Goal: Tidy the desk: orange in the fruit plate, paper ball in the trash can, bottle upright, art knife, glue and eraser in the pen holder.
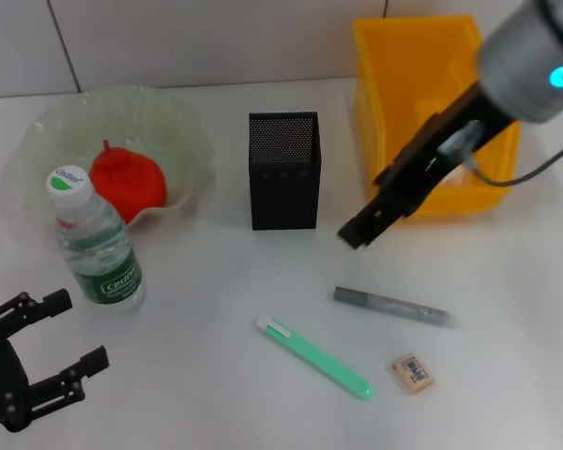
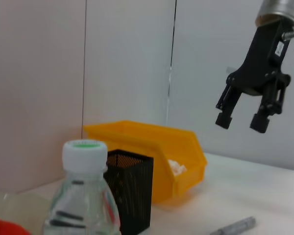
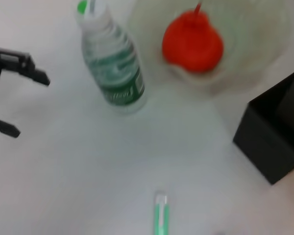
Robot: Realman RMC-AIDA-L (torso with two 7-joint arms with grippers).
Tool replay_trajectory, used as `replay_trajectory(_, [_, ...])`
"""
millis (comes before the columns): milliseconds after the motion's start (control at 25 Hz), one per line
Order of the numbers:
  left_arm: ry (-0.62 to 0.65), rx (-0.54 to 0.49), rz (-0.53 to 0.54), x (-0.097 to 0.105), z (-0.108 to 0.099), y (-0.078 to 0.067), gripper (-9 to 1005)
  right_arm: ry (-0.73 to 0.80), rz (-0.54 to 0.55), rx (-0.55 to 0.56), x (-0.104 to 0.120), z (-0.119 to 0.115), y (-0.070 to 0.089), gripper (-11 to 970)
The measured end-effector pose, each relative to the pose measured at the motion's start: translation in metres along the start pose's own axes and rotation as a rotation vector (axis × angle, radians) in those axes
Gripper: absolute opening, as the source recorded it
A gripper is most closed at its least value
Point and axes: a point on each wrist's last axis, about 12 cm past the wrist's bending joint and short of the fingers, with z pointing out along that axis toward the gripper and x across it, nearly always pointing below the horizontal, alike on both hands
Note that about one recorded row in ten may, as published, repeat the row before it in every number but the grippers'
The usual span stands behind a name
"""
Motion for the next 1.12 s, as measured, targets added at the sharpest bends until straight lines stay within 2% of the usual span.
replay_trajectory(120, [0.024, 0.0, -0.009, 0.004, 0.002, 0.0, 802, 0.1, -0.01, 0.017, -0.018, 0.016, 0.015, 813])
replay_trajectory(360, [0.055, 0.041, -0.01, 0.005, 0.011, 0.002, 802, 0.19, 0.012, -0.011, -0.031, 0.043, 0.025, 813])
replay_trajectory(640, [0.057, 0.072, -0.018, 0.005, 0.022, 0.004, 802, 0.23, -0.002, -0.025, -0.029, 0.064, 0.032, 814])
replay_trajectory(840, [0.083, 0.094, -0.004, 0.005, 0.033, 0.008, 802, 0.244, -0.058, -0.001, -0.03, 0.075, 0.039, 814])
replay_trajectory(1120, [0.103, 0.105, -0.003, 0.007, 0.033, 0.007, 802, 0.244, 0.006, -0.044, -0.027, 0.095, 0.033, 813])
